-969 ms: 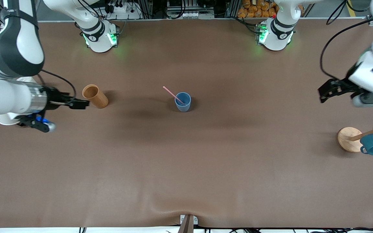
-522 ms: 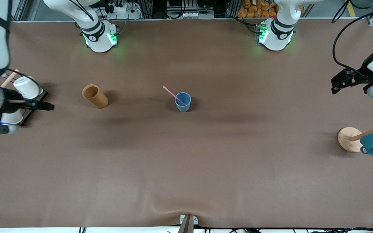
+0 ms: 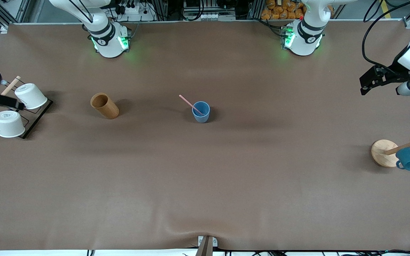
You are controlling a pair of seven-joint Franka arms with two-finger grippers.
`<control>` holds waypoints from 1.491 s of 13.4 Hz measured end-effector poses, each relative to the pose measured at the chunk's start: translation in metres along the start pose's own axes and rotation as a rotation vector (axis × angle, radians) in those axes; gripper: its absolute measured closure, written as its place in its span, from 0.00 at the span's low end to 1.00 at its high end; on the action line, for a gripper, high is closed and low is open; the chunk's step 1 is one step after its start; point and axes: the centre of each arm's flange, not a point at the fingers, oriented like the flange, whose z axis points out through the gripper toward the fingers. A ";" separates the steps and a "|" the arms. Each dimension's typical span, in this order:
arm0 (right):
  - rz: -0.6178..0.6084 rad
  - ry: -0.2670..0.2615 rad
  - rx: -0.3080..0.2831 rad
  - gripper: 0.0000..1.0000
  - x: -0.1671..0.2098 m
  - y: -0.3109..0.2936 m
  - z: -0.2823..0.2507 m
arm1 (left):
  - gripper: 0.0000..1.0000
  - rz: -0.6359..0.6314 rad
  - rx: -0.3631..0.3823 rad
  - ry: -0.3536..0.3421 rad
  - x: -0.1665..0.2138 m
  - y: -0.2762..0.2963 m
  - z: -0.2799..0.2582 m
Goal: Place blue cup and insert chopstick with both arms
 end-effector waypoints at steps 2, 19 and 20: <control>-0.015 0.015 0.010 0.00 -0.022 -0.003 -0.012 | 0.00 -0.001 -0.004 0.001 -0.002 0.000 -0.001; -0.022 0.071 -0.044 0.00 -0.051 -0.052 -0.019 | 0.00 -0.014 -0.033 0.000 -0.002 -0.004 -0.001; -0.029 0.074 -0.045 0.00 -0.051 -0.056 -0.019 | 0.00 -0.014 -0.033 0.001 -0.002 -0.004 -0.002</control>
